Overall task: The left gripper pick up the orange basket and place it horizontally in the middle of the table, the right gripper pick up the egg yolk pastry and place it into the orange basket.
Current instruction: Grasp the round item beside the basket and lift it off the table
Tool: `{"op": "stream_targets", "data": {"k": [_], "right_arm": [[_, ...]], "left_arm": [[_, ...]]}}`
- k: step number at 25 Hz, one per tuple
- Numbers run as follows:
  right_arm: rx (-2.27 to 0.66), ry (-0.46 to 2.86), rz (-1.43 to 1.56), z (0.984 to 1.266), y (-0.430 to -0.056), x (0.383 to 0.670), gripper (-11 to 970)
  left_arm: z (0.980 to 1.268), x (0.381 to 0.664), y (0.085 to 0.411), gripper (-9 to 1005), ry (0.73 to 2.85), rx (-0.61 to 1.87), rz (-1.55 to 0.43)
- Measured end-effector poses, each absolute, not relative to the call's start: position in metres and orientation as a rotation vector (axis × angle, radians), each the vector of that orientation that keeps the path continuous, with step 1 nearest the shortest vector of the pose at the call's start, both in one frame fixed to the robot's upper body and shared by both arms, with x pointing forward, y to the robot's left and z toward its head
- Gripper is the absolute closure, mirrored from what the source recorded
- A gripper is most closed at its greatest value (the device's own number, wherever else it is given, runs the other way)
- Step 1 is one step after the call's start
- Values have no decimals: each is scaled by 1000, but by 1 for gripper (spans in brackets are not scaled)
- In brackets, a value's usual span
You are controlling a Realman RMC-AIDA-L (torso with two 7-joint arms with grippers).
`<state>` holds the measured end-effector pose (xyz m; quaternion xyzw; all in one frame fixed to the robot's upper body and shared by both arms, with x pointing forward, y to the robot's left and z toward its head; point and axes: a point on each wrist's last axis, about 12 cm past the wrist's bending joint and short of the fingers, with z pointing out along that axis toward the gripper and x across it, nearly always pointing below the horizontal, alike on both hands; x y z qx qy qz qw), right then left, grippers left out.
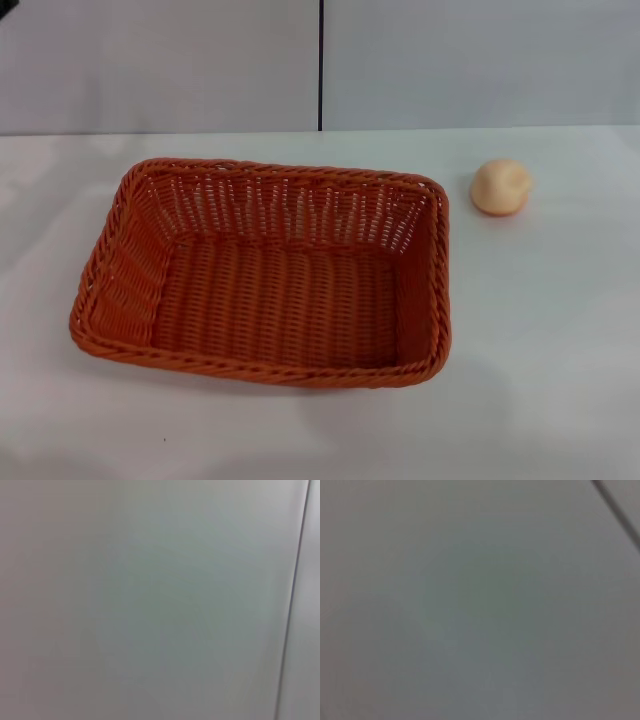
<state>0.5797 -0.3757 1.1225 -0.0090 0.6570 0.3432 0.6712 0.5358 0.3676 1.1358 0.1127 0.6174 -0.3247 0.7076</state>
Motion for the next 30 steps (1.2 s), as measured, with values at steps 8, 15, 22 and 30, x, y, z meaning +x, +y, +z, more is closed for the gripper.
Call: {"op": "stream_targets", "data": {"k": [8, 15, 22, 30], "right_arm": [[-234, 1806, 904, 1143, -350, 612, 279], [-349, 2055, 820, 1151, -337, 636, 280], [-323, 2201, 778, 1153, -336, 643, 280], [-485, 2424, 680, 1139, -305, 647, 279]], "left_arm": [[1115, 532, 361, 423, 1209, 202, -530], [1116, 531, 359, 424, 1173, 252, -443], [1114, 535, 347, 425, 1120, 287, -392], [1113, 541, 339, 425, 1114, 280, -423]]}}
